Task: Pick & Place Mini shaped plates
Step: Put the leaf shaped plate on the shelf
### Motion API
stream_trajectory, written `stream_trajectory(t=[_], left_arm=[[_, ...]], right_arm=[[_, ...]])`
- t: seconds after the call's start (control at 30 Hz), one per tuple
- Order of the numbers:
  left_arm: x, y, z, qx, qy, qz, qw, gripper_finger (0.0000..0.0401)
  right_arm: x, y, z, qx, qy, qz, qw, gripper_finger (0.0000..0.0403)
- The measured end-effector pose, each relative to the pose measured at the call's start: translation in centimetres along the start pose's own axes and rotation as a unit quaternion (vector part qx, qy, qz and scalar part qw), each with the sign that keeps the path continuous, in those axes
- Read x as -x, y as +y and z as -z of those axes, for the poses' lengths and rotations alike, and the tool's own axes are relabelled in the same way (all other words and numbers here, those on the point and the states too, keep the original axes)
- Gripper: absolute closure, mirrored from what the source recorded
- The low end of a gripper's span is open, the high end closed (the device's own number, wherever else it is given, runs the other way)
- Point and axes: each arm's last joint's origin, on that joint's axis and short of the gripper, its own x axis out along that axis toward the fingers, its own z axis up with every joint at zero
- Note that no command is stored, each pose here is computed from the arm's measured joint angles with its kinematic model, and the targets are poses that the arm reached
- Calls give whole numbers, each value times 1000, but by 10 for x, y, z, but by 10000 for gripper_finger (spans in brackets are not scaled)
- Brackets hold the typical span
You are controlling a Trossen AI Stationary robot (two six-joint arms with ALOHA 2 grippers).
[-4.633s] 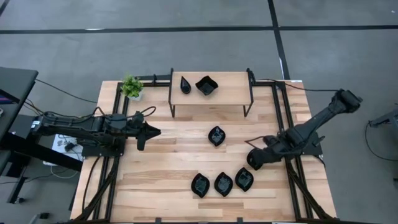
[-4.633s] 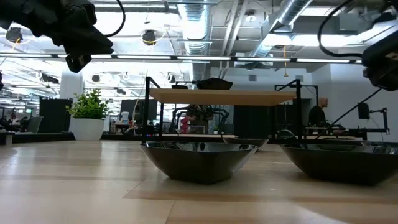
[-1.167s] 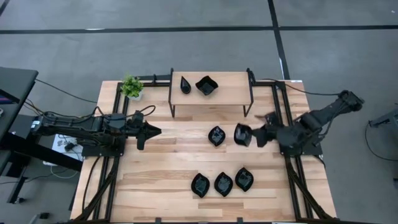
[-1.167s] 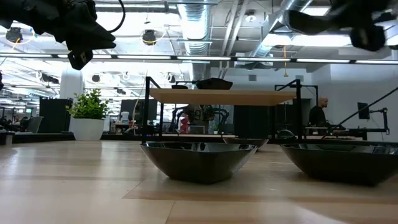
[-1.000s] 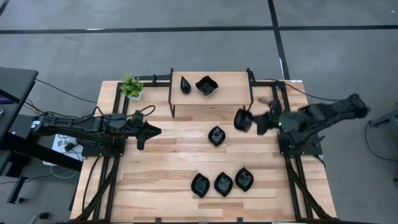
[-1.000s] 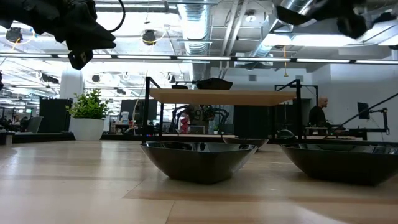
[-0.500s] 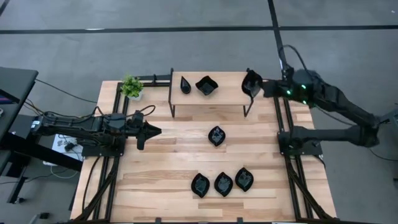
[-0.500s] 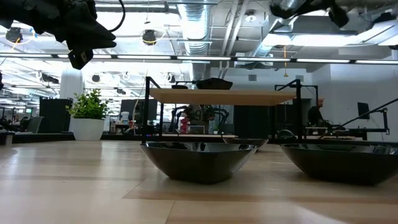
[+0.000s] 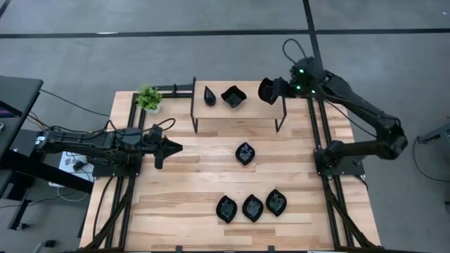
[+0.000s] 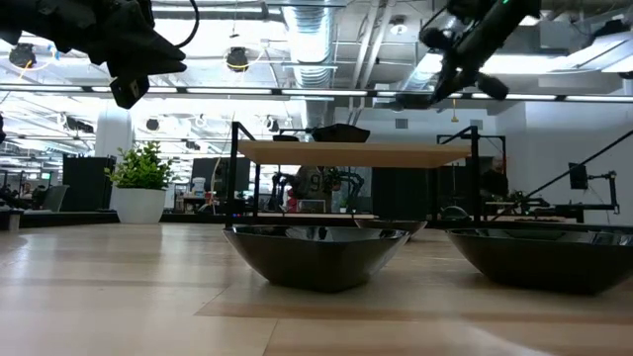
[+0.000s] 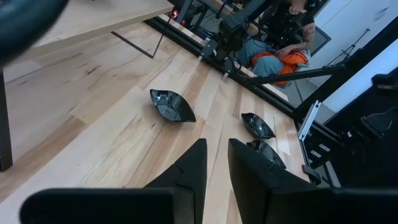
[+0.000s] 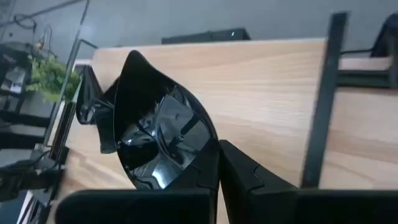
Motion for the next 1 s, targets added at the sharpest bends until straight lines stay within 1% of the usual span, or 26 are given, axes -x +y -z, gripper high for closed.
stream_trajectory(t=[0.17, 0.27, 0.4, 0.77, 1.0], left_arm=[[0, 0, 0, 0, -2, 1, 1000, 335], [0, 0, 0, 0, -2, 1, 1000, 335], [0, 0, -1, 0, -4, 2, 1000, 335], [0, -1, -2, 1, -8, 5, 1000, 335], [0, -1, -2, 1, -9, 5, 1000, 335]], right_arm=[[-30, -3, -6, -13, 38, 1, 999, 402], [-45, -7, -7, -18, 51, 23, 998, 402], [-58, -12, -8, -24, 57, 46, 997, 401], [-81, -19, -8, -47, 82, 70, 993, 401], [-76, -18, -8, -46, 78, 68, 994, 401]])
